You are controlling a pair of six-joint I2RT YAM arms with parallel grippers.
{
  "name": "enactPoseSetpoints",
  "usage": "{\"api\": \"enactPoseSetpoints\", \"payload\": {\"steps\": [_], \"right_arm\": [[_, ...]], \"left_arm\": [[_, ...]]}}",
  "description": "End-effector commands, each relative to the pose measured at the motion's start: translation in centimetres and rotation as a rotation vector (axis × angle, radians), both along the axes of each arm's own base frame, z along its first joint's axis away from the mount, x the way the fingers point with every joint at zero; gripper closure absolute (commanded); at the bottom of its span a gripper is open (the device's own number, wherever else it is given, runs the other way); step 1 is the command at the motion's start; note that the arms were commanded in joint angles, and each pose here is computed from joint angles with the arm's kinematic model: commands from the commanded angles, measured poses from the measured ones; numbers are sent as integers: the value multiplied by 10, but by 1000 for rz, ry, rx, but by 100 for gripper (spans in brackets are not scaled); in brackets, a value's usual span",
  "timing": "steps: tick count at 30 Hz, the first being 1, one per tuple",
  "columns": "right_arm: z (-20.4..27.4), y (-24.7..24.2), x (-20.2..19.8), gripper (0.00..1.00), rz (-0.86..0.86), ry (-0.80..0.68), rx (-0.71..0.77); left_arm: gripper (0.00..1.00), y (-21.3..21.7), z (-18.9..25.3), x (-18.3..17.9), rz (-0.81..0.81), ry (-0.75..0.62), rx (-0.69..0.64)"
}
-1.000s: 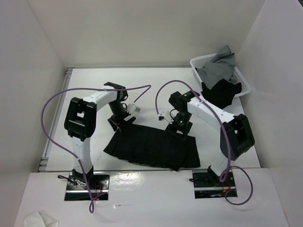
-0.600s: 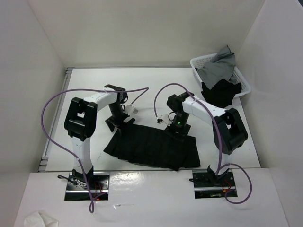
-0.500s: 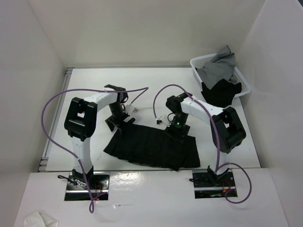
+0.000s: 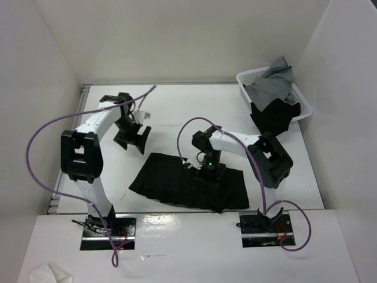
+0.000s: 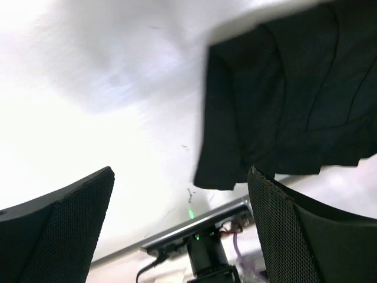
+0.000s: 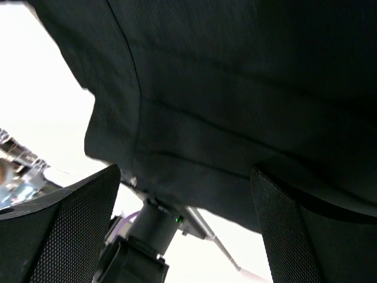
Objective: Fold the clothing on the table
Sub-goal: Fold the skirt
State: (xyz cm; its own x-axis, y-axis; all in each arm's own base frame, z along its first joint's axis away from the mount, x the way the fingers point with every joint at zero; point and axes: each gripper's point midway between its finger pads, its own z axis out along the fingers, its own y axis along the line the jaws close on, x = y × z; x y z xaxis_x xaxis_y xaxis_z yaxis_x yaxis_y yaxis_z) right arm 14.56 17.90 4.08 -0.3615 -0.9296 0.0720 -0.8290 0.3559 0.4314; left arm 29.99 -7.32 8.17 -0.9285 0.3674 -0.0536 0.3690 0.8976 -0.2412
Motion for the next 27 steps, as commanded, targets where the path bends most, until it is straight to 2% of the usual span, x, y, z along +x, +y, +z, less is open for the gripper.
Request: {"api": "enactPoseSetpoints", "payload": {"steps": [1, 4, 10, 16, 22, 27], "right_arm": [[-14, 15, 7, 5, 2, -64, 10], [-26, 23, 19, 5, -15, -127, 5], [-56, 40, 47, 5, -68, -203, -8], [-67, 67, 86, 5, -133, -310, 19], [-55, 95, 127, 4, -213, -436, 59], [-40, 94, 184, 4, -384, -522, 85]], "left_arm": [[0, 19, 41, 18, 115, -132, -47], [0, 42, 54, 22, 178, -191, -28], [0, 59, 74, 21, 222, -261, -9], [0, 71, 79, 19, 244, -266, -10], [0, 74, 82, 16, 253, -259, -26], [0, 74, 87, 18, 243, -282, -25]]}}
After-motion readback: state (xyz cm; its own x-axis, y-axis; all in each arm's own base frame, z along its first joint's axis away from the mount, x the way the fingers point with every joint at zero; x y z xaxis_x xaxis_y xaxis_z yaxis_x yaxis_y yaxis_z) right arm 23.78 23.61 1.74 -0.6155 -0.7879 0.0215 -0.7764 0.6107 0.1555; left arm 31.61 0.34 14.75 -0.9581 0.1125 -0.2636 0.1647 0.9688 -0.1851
